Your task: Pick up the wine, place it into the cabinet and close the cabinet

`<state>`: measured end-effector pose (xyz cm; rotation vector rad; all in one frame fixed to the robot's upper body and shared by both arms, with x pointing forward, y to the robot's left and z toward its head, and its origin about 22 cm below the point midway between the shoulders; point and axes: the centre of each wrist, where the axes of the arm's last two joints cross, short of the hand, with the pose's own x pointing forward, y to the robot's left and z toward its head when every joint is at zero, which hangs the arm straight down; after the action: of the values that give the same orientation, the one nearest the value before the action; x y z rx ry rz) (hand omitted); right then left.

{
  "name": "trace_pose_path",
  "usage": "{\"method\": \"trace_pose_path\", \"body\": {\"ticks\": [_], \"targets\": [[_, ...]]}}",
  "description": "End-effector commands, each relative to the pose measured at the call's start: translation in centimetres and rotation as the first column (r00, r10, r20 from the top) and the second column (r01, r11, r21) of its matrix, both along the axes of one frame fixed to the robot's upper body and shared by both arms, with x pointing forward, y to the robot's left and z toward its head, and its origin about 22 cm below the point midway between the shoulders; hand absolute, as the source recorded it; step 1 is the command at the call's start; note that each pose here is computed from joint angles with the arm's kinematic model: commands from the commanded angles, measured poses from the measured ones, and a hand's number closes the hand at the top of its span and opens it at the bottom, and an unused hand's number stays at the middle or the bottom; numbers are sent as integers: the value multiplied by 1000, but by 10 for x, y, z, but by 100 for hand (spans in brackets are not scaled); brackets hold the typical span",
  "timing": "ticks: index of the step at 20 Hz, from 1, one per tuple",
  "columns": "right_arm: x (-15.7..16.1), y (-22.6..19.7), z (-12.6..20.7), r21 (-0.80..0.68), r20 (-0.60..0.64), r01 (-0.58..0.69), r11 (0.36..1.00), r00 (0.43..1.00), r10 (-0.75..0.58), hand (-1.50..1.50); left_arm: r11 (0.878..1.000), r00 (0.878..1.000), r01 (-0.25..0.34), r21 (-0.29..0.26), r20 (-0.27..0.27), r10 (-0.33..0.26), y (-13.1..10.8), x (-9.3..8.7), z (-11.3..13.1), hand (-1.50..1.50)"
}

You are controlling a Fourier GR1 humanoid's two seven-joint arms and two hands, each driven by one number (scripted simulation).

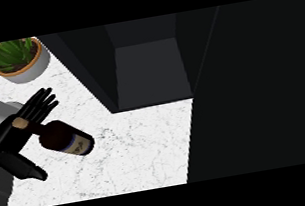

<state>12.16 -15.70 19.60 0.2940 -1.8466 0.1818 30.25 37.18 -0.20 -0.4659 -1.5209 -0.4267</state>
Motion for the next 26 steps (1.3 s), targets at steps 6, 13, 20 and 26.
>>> {"method": "trace_pose_path", "body": {"ticks": [6, 13, 20, 26], "targets": [[-30, -14, 18, 24, 82, 23, 999, 996, -25, -150, 1000, 1000, -8, -3, -19, 8, 5, 0, -40, -150], [-28, -12, 17, 7, 88, 13, 1000, 996, -13, -150, 997, 989, 41, -66, -138, -50, -11, -4, -68, -150], [-32, -16, 23, 16, 96, 21, 1000, 995, -22, -150, 996, 988, 60, -72, -140, -70, -1, -7, -72, -150], [-28, -6, 15, 12, 98, 13, 1000, 995, -14, -150, 992, 988, 90, -85, -115, -100, -12, -2, -74, -150]]}}
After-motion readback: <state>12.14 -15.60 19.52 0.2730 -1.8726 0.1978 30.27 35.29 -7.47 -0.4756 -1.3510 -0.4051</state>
